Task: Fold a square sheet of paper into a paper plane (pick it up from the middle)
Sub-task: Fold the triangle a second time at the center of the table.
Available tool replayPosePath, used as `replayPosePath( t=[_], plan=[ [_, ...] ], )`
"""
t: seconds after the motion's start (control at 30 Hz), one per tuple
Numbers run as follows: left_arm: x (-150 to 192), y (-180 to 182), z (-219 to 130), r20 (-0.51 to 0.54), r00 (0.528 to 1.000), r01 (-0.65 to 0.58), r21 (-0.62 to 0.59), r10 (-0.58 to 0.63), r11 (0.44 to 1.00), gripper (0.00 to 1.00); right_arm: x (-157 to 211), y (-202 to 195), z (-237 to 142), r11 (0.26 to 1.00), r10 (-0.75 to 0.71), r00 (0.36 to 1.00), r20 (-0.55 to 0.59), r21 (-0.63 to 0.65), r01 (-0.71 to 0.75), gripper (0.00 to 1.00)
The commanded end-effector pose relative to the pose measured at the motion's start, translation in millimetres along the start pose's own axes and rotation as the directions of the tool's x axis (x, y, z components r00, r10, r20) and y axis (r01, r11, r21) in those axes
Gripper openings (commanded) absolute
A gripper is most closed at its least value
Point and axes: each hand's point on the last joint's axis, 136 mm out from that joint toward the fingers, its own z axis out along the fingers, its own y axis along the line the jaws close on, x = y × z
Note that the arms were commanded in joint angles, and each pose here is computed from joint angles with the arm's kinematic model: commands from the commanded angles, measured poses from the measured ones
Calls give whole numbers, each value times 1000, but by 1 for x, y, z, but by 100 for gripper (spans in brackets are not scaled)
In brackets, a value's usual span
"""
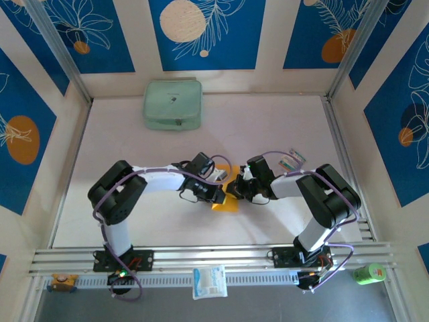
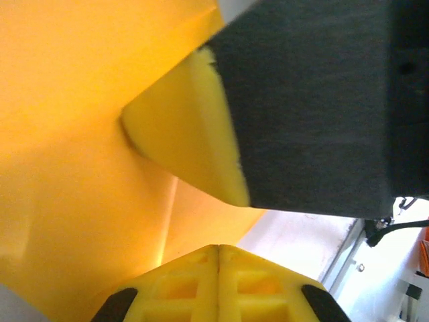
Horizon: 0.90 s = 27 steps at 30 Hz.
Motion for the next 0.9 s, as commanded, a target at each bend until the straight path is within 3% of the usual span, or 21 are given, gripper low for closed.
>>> replayPosePath(
  t=[0.0,0.87],
  plan=[
    [9,14,6,-33,999,-10,-61,8,998,7,8,-36,2,989,80,997,-14,126,-77,0],
    [59,49,-2,-91,994,41,-173,-58,984,7,8,-41,0,987,90,996,-15,135,-87,0]
  ],
)
